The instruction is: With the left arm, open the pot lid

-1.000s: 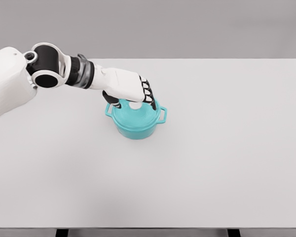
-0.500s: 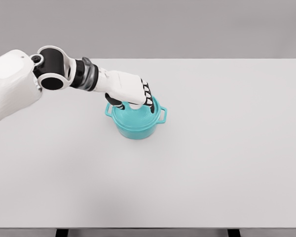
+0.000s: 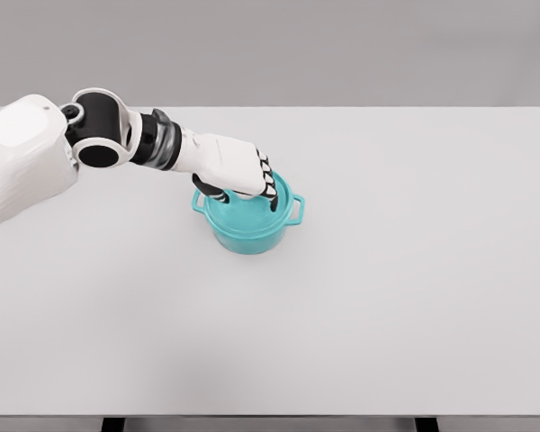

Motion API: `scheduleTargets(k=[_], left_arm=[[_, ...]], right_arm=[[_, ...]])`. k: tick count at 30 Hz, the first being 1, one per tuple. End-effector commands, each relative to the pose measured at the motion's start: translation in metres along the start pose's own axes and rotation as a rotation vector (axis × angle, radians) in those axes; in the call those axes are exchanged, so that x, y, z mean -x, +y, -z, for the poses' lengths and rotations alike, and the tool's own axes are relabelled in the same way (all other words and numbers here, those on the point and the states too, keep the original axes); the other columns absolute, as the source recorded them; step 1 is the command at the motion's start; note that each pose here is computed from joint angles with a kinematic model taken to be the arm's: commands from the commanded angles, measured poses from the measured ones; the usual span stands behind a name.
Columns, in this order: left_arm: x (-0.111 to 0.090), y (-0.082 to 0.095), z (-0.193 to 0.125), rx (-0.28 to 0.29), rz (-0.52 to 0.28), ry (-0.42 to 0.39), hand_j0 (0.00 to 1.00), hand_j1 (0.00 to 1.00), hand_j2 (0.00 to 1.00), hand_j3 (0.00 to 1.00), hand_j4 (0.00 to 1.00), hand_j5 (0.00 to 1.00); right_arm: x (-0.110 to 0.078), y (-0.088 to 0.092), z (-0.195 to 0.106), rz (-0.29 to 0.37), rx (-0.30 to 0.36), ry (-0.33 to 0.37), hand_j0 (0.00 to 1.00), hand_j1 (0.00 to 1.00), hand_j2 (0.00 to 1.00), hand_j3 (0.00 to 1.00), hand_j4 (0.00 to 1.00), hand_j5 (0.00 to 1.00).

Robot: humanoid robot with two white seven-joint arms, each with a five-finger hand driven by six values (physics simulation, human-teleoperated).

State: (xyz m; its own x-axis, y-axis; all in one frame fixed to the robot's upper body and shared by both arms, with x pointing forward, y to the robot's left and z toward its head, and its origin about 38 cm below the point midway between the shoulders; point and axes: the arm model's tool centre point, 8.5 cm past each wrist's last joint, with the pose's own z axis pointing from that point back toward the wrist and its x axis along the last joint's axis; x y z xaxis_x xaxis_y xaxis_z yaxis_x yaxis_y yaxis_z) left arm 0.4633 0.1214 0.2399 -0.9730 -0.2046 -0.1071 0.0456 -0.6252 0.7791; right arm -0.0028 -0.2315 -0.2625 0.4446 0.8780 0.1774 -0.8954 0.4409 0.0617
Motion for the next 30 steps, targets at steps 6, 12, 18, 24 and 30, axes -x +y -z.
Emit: scheduleTargets(k=[6, 12, 18, 24, 30], left_arm=[[-0.001, -0.001, 0.002, 0.006, 0.001, -0.004, 0.65, 0.65, 0.65, 0.65, 0.65, 0.65], [-0.001, 0.000, 0.002, 0.005, 0.002, -0.002, 0.54, 0.54, 0.54, 0.54, 0.54, 0.54], [0.000, -0.001, 0.000, 0.007, 0.001, 0.000, 0.49, 0.49, 0.49, 0.49, 0.49, 0.49], [0.003, -0.002, -0.005, 0.010, 0.000, 0.013, 0.49, 0.49, 0.49, 0.49, 0.49, 0.49], [0.014, -0.005, -0.028, 0.016, -0.001, 0.061, 0.49, 0.49, 0.49, 0.49, 0.49, 0.49]], right_arm=[[0.000, 0.000, 0.000, 0.000, 0.000, 0.000, 1.00, 1.00, 1.00, 1.00, 1.00, 1.00], [0.000, 0.000, 0.000, 0.000, 0.000, 0.000, 1.00, 1.00, 1.00, 1.00, 1.00, 1.00], [0.000, 0.000, 0.000, 0.000, 0.000, 0.000, 1.00, 1.00, 1.00, 1.00, 1.00, 1.00], [0.000, 0.000, 0.000, 0.000, 0.000, 0.000, 1.00, 1.00, 1.00, 1.00, 1.00, 1.00], [0.000, 0.000, 0.000, 0.000, 0.000, 0.000, 1.00, 1.00, 1.00, 1.00, 1.00, 1.00]])
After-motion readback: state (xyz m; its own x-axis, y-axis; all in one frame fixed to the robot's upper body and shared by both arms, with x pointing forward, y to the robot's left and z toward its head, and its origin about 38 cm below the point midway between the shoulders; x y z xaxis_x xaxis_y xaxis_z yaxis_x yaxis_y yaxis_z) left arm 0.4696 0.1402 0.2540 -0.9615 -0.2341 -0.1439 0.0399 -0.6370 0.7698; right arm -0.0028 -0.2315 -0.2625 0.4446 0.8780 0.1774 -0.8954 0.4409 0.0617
